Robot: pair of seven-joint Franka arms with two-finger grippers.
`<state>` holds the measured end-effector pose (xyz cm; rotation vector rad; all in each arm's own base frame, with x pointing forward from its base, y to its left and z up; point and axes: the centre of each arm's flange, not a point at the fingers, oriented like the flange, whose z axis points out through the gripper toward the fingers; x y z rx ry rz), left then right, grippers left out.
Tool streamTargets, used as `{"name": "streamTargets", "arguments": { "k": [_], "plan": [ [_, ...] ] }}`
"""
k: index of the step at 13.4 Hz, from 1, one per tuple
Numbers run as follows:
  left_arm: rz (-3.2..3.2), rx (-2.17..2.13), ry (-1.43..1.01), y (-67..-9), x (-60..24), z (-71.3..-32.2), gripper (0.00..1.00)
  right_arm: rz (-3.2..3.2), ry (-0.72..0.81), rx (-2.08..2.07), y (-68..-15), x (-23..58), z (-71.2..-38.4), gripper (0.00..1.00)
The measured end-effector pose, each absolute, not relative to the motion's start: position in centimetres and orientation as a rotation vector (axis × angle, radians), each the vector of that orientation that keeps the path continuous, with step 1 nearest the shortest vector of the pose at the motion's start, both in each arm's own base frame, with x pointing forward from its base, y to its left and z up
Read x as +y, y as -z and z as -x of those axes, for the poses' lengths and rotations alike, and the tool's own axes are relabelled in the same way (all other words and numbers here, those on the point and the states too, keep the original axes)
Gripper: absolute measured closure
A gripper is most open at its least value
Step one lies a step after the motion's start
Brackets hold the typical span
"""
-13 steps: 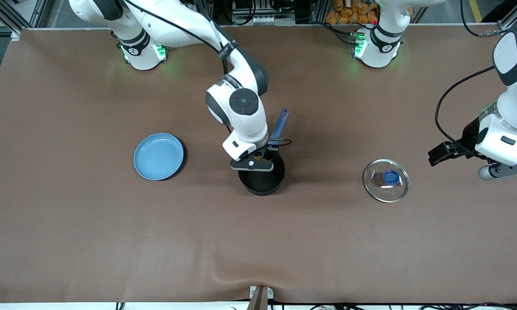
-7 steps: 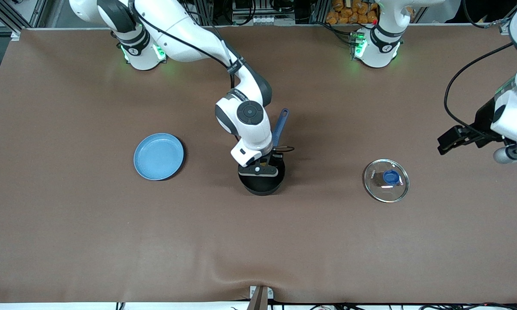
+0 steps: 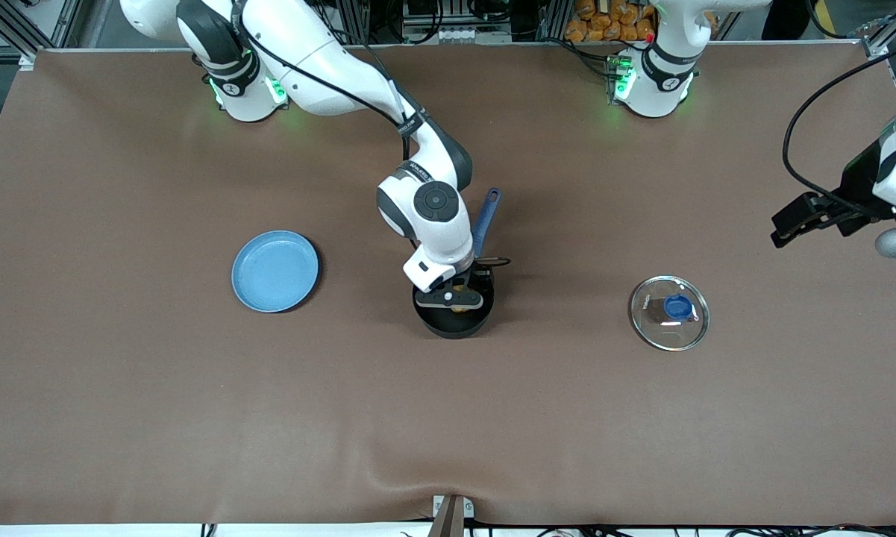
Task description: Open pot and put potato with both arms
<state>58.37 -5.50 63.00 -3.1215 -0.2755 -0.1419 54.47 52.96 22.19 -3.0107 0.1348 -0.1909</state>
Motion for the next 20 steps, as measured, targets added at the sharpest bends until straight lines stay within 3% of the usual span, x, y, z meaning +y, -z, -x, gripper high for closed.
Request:
{"name": "streamTargets", "arguments": {
  "k": [4, 9, 15, 20],
  "plan": [
    [3.145, -0.289, 0.115, -64.4, -5.0, -56.8, 0.00, 3.022, 0.181, 0.162, -28.5, 52.4, -55.8, 0.00],
    [3.161, -0.235, 0.056, -63.7, -6.6, -54.3, 0.00, 3.081, 0.059, 0.152, -47.0, 46.3, -54.6, 0.00],
    [3.158, -0.162, -0.016, -63.8, -5.6, -52.3, 0.00, 3.126, -0.062, 0.015, -61.9, 29.3, -53.7, 0.00],
    [3.160, -0.113, -0.024, -63.9, -5.1, -52.2, 0.00, 3.108, -0.015, -0.019, -67.7, 12.7, -51.9, 0.00]
  ]
}}
